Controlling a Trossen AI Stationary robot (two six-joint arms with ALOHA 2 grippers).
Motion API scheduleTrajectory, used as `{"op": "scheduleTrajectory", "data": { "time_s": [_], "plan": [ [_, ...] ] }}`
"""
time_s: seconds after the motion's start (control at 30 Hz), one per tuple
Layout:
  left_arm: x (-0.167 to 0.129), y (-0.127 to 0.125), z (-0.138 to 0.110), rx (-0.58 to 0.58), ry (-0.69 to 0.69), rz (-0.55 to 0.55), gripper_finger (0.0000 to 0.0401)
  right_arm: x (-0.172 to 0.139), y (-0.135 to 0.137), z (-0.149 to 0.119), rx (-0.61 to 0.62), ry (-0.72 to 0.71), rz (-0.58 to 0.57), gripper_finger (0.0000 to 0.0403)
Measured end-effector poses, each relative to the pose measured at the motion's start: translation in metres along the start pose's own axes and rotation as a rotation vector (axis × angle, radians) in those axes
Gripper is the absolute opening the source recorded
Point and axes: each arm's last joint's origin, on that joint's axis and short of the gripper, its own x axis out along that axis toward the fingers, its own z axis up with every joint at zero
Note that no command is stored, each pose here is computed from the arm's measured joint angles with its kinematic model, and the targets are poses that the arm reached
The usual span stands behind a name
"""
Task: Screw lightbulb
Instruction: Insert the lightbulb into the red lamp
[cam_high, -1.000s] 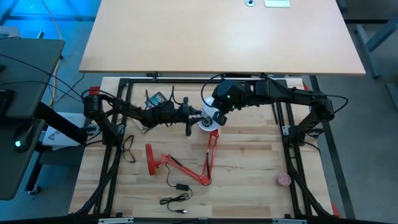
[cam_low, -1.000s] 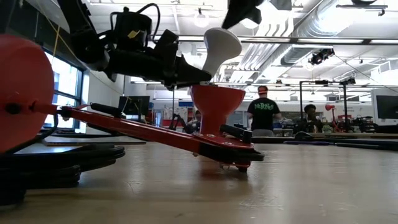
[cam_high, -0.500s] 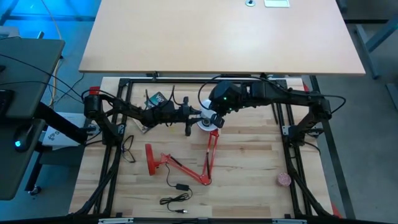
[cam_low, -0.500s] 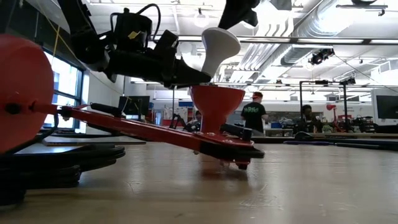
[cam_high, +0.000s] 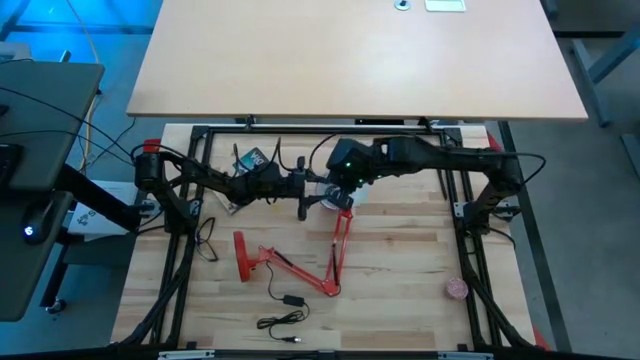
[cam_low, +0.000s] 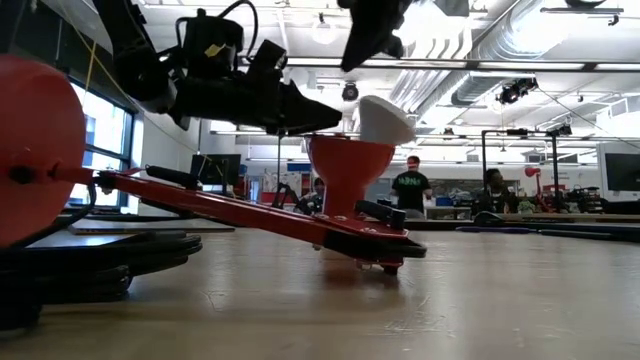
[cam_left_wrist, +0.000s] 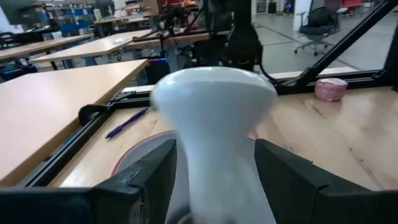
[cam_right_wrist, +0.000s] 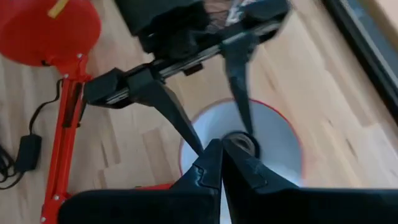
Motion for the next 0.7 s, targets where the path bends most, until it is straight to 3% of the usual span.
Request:
{"op": "scheduleTrajectory", "data": {
  "time_s": [0.23,0.53,0.7],
  "plan": [
    [0.000,-0.002,-0.004,0.008,0.045,-0.020,0.0210,0.016,0.003,0.003,-0.013,0.003,0.021,0.0000],
    [-0.009,0.008,0.016,0.061,0.012,0.065,0.0211,-0.021,-0.004,0.004,0.026,-0.078,0.011,0.0000],
    [-0.025,0.017,0.030,0.051,0.082,0.094,0.0211,-0.034,-0.006,0.000,0.043,-0.069,0.029,0.0000]
  ]
}}
